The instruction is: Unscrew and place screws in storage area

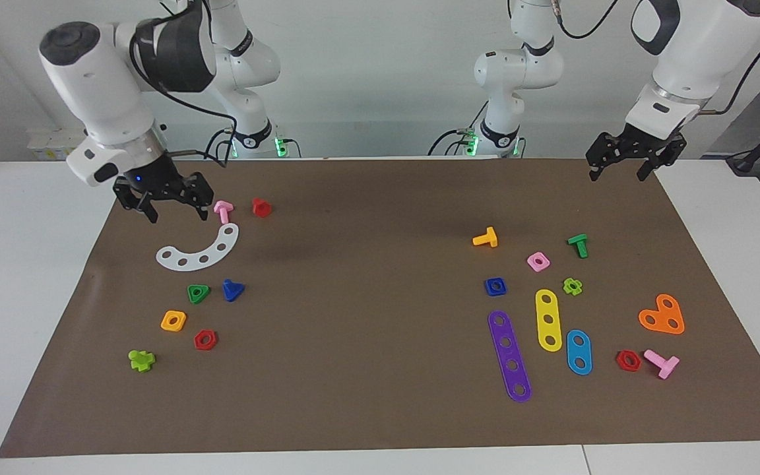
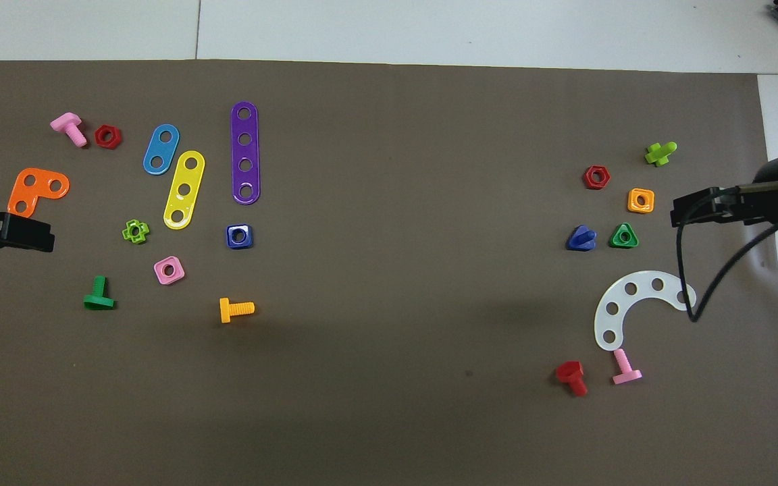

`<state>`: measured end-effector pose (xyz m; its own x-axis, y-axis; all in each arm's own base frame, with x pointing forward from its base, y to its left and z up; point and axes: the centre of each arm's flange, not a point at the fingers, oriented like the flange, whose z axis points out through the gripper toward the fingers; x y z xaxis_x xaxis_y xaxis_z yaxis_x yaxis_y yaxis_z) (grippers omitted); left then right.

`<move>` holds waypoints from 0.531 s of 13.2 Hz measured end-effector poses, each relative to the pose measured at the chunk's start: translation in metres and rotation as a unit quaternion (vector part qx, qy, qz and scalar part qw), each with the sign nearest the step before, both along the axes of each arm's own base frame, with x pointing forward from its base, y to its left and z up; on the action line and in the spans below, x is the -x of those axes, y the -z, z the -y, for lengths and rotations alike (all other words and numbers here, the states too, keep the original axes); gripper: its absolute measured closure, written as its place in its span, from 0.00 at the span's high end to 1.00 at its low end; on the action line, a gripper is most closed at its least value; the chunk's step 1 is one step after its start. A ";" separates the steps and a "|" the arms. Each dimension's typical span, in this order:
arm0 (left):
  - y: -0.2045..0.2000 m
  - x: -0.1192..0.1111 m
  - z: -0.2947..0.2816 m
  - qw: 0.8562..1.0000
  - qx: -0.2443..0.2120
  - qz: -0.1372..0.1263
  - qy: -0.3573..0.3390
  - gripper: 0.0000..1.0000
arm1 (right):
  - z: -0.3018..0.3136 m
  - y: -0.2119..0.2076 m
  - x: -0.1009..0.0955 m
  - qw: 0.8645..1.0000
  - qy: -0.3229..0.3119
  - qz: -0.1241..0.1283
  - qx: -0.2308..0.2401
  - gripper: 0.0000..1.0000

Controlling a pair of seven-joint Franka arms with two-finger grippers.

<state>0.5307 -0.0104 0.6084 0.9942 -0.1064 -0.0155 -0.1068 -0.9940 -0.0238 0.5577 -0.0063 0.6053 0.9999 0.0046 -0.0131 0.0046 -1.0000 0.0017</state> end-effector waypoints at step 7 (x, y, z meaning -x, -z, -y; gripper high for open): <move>0.000 0.000 0.002 0.999 0.032 -0.001 -0.007 1.00 | 0.008 -0.031 0.011 1.000 0.006 -0.013 0.002 1.00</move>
<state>0.5306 -0.0124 0.6082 0.9955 -0.0937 -0.0111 -0.0932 -0.9948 0.0406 0.5471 -0.0145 0.6359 0.9992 -0.0080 -0.0381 -0.0077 -0.9999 0.0065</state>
